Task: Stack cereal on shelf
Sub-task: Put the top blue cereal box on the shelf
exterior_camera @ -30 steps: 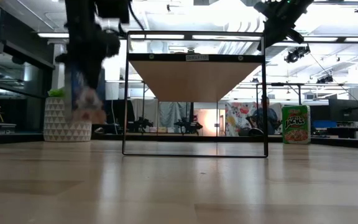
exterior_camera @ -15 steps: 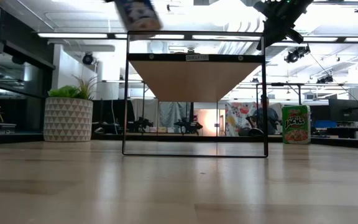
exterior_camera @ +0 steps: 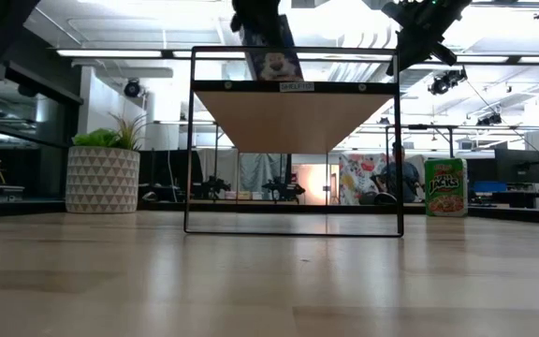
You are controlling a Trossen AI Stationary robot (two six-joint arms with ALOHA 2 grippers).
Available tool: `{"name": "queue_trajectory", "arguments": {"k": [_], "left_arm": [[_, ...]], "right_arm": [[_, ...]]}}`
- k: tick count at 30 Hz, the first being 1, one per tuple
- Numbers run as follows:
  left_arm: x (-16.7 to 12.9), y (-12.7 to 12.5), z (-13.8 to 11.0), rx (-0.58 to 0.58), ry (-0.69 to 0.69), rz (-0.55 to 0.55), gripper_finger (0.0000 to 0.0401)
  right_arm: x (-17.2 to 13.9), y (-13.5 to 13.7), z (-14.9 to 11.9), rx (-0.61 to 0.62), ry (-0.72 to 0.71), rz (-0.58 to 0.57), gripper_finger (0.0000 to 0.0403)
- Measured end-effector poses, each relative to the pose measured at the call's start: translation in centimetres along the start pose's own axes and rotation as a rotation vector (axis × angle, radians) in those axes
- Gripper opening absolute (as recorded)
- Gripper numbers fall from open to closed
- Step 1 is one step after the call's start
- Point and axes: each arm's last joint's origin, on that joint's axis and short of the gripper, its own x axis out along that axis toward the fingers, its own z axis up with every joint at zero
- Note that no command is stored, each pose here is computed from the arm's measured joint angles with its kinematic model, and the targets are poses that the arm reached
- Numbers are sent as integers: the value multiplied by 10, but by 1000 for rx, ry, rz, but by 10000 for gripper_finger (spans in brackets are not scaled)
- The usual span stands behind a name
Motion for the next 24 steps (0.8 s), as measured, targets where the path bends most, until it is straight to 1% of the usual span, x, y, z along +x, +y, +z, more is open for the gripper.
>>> {"name": "queue_trajectory", "arguments": {"k": [2,7,10,12,17,21,24], "left_arm": [[6,-1,1,20,11,16,161],[7,4,3,67,-1,93,163],[8,9,5,80,-14,108,163],[9,13,5,74,-13,106,163],[17,18,4,59,2,39,164],[19,21,4,53,2,43,165],[19,22,5,48,-7,44,176]], "right_arm": [[0,0,0,0,0,0,0],[0,0,0,0,0,0,0],[0,0,0,0,0,0,0],[0,0,0,0,0,0,0],[0,0,0,0,0,0,0],[0,0,0,0,0,0,0],[0,0,0,0,0,0,0]]}}
